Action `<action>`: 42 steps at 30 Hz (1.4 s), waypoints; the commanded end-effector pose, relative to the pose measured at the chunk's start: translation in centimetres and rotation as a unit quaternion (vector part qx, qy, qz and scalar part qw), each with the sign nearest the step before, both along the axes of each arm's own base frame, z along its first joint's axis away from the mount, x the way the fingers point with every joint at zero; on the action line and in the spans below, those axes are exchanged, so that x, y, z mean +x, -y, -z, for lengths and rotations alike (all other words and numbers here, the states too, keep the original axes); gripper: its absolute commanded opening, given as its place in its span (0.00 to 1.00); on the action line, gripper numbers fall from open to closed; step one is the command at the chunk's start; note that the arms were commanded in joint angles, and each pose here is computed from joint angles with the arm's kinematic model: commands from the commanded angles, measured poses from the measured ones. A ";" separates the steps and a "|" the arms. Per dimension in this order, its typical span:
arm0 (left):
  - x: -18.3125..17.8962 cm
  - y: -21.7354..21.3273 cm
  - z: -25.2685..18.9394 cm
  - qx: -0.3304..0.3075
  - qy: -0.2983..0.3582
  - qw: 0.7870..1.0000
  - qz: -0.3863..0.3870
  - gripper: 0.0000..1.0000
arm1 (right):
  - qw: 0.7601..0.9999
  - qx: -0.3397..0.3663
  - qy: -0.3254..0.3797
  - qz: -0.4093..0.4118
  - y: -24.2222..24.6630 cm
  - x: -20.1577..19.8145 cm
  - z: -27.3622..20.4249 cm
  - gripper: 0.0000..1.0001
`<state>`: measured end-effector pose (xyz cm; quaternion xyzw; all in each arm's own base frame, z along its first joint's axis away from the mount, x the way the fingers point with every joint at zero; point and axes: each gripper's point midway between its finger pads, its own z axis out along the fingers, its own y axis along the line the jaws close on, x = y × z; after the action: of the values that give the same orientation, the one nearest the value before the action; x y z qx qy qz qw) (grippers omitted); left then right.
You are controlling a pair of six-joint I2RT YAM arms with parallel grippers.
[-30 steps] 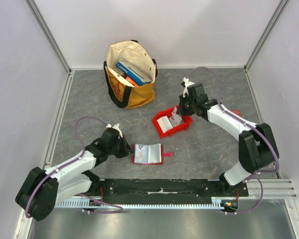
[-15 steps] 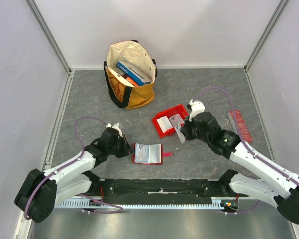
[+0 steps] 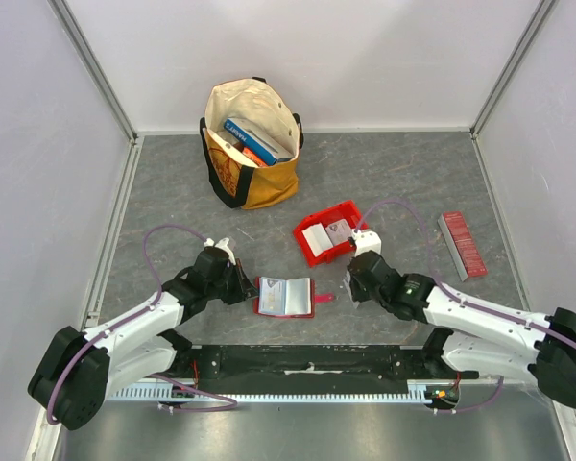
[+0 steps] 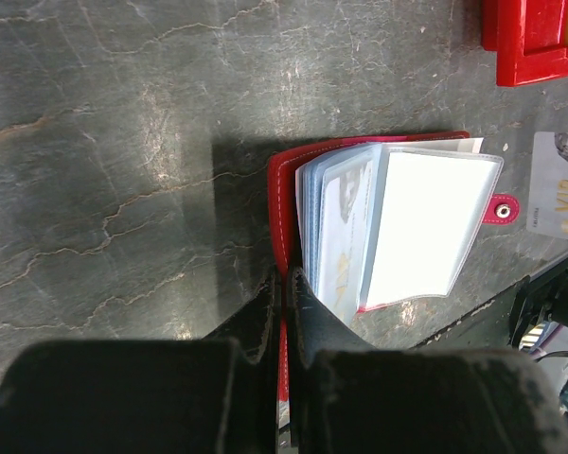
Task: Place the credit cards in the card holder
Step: Pick up the credit card from the storage box, then insert the credit card into the card holder.
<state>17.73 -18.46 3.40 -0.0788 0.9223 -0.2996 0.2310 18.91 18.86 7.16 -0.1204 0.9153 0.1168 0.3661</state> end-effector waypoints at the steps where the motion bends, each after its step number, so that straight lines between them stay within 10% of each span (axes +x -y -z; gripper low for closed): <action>1: 0.8 0.8 -1.4 -0.011 0.024 1.000 0.016 0.02 | 0.999 -0.004 0.027 0.034 -0.1 1.2 0.7 0.01; 17: 0.8 0.9 -1.3 -0.010 0.022 1.000 0.019 0.02 | 1.000 0.002 -0.020 0.005 -1.1 -0.9 2.5 0.15; 23: 0.7 0.8 -1.4 -0.009 0.023 0.999 0.020 0.02 | 1.000 0.012 -0.005 0.006 -1.5 -0.3 0.5 0.00; 33: 0.7 0.9 -2.0 -0.020 0.028 0.999 0.019 0.02 | 0.983 0.173 0.020 -0.058 -8.7 -1.1 -8.4 0.00; 42: -0.2 1.2 -2.6 -0.050 0.019 0.998 0.014 0.02 | 0.964 0.247 0.073 0.068 -17.2 -0.7 -9.4 0.00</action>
<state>17.59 -18.88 4.50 -0.0718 0.9144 -0.3198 0.2378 16.78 32.41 13.40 -0.0756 0.8710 0.2753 0.3999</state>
